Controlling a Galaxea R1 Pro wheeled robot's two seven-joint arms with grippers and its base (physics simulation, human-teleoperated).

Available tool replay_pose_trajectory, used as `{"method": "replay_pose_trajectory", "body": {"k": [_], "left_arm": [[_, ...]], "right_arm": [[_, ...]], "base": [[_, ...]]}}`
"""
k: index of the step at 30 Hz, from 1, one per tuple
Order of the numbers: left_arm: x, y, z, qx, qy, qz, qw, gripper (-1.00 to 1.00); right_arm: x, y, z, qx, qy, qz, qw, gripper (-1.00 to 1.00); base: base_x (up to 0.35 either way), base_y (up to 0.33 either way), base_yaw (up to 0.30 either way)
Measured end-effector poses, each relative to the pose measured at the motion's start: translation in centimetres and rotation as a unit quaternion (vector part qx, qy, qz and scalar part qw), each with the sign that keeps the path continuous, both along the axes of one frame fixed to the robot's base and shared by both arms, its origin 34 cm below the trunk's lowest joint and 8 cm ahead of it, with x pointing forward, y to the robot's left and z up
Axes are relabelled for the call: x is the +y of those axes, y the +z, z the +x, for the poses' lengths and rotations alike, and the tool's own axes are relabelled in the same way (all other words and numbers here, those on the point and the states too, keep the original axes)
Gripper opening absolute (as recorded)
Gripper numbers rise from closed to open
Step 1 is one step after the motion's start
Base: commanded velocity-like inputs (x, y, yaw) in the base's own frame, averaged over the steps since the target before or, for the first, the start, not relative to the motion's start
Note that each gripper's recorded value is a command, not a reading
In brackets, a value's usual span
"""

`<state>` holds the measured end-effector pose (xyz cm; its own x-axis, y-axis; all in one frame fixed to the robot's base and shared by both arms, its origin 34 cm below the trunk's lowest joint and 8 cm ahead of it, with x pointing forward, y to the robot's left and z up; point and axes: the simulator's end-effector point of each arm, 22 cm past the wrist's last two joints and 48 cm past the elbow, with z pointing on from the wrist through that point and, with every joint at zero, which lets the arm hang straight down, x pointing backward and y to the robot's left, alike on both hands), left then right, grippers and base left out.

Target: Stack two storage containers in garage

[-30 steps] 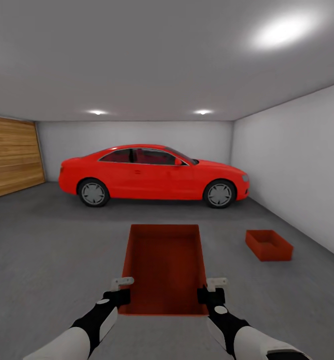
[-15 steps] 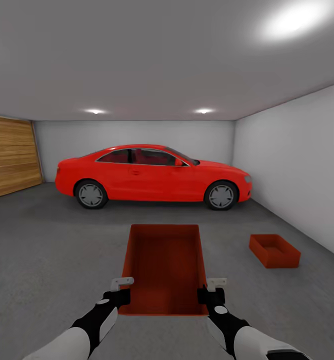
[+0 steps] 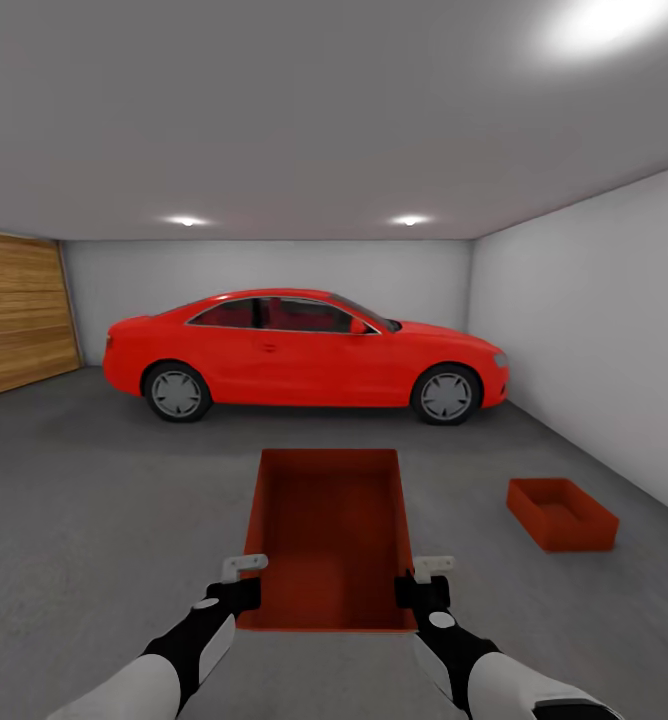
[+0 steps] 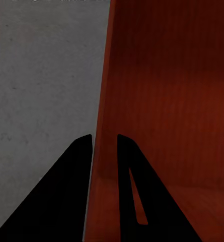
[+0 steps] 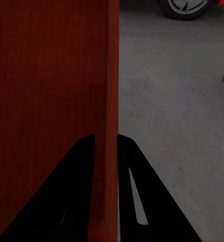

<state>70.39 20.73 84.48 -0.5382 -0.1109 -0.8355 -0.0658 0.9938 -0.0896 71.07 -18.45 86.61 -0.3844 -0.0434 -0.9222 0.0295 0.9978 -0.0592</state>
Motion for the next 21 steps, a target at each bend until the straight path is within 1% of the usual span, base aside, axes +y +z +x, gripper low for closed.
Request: {"method": "replay_pose_trajectory", "body": {"k": [21], "left_arm": [[-0.02, -0.1, -0.07, 0.0, 0.001, -0.001, 1.0, -1.0]], "right_arm": [[-0.02, 0.02, 0.02, 0.0, 0.001, -0.002, 1.0, -1.0]], "base": [[0.321, 0.0, 0.0]]}}
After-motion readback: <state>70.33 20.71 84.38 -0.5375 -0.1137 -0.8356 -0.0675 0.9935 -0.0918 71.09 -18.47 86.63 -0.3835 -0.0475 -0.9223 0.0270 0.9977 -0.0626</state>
